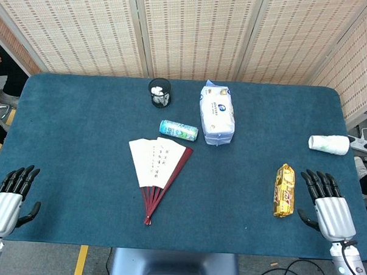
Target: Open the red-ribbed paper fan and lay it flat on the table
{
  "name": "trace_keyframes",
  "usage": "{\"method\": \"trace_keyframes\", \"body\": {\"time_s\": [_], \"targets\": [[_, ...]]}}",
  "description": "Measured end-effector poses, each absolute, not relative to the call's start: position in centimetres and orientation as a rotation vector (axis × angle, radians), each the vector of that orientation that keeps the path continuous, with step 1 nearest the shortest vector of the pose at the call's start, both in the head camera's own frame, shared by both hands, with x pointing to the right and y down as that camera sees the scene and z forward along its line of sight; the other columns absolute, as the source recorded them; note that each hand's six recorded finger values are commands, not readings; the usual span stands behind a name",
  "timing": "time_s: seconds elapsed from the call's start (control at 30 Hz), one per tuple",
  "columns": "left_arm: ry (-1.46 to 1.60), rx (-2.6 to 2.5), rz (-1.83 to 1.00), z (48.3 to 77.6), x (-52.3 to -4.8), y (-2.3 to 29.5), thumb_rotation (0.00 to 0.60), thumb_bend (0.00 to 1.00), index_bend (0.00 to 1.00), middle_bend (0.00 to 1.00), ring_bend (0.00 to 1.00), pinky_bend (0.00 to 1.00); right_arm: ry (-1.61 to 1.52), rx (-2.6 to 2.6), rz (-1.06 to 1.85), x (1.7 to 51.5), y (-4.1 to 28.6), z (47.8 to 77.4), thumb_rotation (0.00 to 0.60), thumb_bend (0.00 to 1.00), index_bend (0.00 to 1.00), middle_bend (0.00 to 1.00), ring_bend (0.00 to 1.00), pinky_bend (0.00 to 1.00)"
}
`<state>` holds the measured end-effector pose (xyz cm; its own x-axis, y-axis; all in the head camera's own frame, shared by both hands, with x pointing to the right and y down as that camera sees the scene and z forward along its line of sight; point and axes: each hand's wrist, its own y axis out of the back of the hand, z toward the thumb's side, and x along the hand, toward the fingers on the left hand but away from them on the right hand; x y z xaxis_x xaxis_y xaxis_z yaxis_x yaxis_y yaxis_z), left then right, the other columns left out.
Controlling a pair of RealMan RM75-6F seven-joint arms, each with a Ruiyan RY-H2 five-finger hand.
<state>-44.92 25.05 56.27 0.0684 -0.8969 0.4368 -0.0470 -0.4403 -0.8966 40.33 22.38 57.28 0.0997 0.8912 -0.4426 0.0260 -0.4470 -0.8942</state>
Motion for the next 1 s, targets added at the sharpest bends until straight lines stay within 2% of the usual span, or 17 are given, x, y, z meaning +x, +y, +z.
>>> {"method": "trace_keyframes", "body": {"time_s": [0.2, 0.33, 0.53, 0.77, 1.0], "targets": [[0.965, -1.629, -1.474, 56.5, -45.0, 25.5, 0.6, 0.39, 0.0, 0.0, 0.0, 0.08, -0.892, -1.669, 1.395, 38.7, 22.5, 58.3, 0.6, 0.18, 0.0, 0.03, 0.0, 0.03], [0.969, -1.631, -1.478, 56.5, -45.3, 25.6, 0.6, 0.39, 0.0, 0.0, 0.0, 0.08, -0.834, -1.722, 1.293, 35.8, 21.6, 59.2, 0.6, 0.18, 0.02, 0.03, 0.0, 0.04], [0.951, -1.643, -1.498, 56.9, -45.3, 25.6, 0.6, 0.39, 0.0, 0.0, 0.0, 0.08, -0.666, -1.725, 1.106, 28.8, 18.7, 61.5, 0.6, 0.18, 0.17, 0.03, 0.0, 0.05], [0.949, -1.65, -1.519, 57.3, -45.5, 25.5, 0.6, 0.39, 0.0, 0.0, 0.0, 0.08, -0.492, -1.783, 0.915, 18.9, 16.7, 66.0, 0.6, 0.18, 0.28, 0.03, 0.0, 0.05], [0.94, -1.663, -1.543, 57.8, -45.7, 25.3, 0.6, 0.39, 0.0, 0.0, 0.0, 0.08, -0.422, -1.804, 0.841, 12.8, 16.5, 69.6, 0.6, 0.18, 0.31, 0.04, 0.0, 0.05]]}}
